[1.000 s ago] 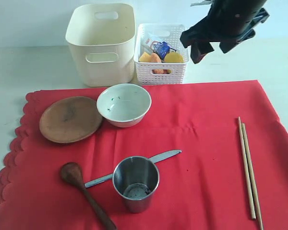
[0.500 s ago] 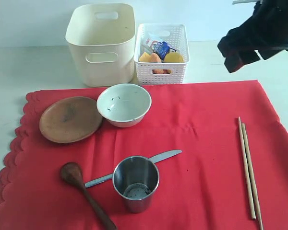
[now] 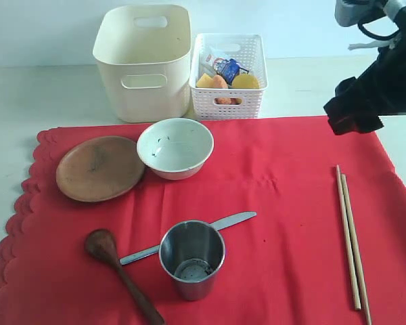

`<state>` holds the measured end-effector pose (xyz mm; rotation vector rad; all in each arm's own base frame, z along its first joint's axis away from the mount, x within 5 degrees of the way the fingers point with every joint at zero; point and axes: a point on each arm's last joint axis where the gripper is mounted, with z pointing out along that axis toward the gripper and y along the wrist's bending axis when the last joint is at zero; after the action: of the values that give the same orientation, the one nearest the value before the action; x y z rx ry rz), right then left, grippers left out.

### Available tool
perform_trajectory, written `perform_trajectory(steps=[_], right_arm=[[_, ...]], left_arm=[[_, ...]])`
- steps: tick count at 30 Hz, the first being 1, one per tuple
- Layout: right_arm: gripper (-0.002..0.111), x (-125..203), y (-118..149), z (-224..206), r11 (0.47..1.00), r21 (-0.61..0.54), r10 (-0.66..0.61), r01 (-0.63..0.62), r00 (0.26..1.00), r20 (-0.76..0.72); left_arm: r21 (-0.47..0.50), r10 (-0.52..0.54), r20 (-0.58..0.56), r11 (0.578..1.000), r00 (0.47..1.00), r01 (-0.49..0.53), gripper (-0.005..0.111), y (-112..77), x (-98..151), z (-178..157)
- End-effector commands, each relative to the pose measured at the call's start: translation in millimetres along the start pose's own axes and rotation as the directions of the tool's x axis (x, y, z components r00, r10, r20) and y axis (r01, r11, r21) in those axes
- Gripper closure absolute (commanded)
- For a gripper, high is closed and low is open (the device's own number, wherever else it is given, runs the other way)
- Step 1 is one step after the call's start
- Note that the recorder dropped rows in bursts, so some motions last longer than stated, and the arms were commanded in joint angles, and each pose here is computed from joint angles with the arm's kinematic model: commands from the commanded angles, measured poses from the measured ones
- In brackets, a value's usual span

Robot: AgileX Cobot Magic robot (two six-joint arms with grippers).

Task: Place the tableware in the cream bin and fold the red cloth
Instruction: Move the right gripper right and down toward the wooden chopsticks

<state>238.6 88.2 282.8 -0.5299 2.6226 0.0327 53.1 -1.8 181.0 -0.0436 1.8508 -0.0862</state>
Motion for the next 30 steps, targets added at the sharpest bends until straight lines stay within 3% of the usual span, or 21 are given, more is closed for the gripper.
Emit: perform_trajectory(steps=[1, 15, 25, 30], right_arm=[[0.042, -1, 0, 15, 1.000, 0.002, -0.016, 0.016, 1.000, 0.009], [0.043, 13, 1, 88, 0.997, 0.014, -0.068, 0.075, 0.952, -0.298], [0.043, 17, -4, 106, 0.998, 0.046, -0.018, 0.036, 0.938, -0.346], [0.043, 20, -18, 115, 0.996, 0.079, 0.070, -0.045, 0.928, -0.366]], left_arm=[[-0.004, 0.000, 0.012, 1.000, 1.000, 0.000, 0.107, 0.3, 0, 0], [-0.004, 0.000, 0.012, 1.000, 1.000, 0.000, 0.107, 0.3, 0, 0], [-0.004, 0.000, 0.012, 1.000, 1.000, 0.000, 0.107, 0.3, 0, 0], [-0.004, 0.000, 0.012, 1.000, 1.000, 0.000, 0.107, 0.3, 0, 0]])
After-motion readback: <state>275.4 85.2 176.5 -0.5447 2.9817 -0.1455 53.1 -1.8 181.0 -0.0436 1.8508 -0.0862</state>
